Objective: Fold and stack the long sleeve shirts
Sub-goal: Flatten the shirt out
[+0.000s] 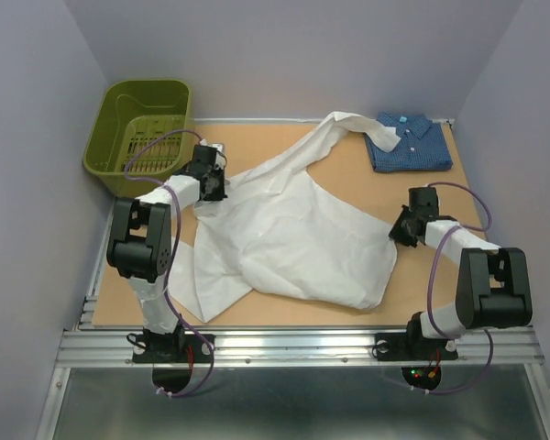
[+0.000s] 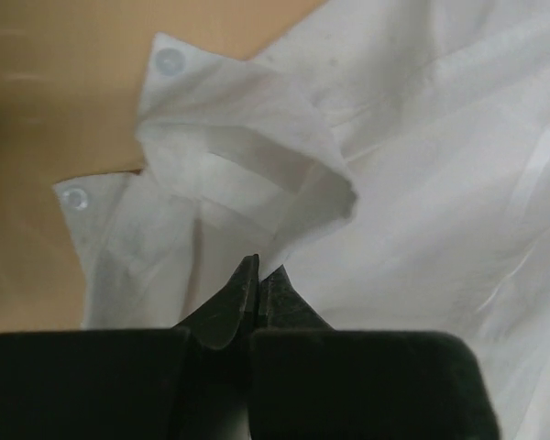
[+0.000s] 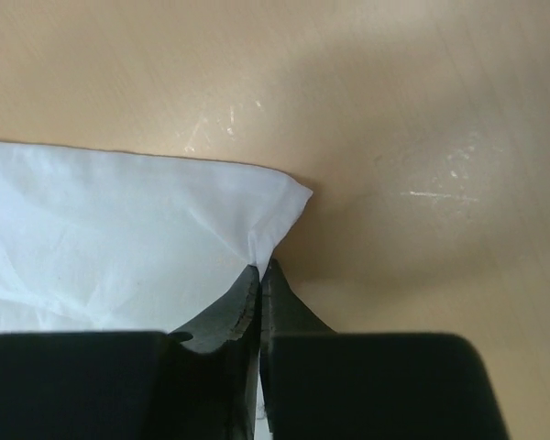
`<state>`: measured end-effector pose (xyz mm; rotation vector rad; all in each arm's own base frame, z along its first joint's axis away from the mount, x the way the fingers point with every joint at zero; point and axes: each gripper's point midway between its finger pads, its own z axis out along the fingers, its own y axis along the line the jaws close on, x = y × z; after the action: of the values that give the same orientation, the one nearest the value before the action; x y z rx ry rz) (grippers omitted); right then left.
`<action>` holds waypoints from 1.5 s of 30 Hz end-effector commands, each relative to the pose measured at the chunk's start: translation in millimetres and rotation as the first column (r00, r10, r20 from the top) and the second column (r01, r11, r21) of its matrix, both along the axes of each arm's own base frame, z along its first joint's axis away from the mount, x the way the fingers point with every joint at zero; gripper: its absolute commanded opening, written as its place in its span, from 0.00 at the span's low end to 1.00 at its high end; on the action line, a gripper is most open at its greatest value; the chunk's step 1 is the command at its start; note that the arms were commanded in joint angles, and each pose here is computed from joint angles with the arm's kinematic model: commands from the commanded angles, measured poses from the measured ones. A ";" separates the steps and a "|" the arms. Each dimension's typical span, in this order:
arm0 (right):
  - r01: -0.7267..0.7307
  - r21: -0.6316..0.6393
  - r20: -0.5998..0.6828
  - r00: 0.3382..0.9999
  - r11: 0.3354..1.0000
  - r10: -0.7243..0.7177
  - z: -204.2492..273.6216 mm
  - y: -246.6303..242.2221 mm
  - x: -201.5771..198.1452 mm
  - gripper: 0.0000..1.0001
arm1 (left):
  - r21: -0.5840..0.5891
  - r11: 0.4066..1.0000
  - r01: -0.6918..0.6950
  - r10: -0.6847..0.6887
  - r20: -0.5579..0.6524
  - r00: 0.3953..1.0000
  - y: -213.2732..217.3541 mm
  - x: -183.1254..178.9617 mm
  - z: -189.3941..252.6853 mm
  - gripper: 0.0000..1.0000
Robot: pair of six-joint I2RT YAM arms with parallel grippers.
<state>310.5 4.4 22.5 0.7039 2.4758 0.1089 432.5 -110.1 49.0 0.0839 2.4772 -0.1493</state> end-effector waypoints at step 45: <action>0.079 0.101 0.172 0.980 0.992 -0.095 99.8 -15.3 -16.1 0.88 | -0.203 0.978 0.049 0.010 0.279 0.960 -47.8 -52.1 159.6 0.82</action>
<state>321.4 -25.2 144.7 0.7594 2.2029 0.1889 403.1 -149.1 216.5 -0.0129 2.1267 -0.4538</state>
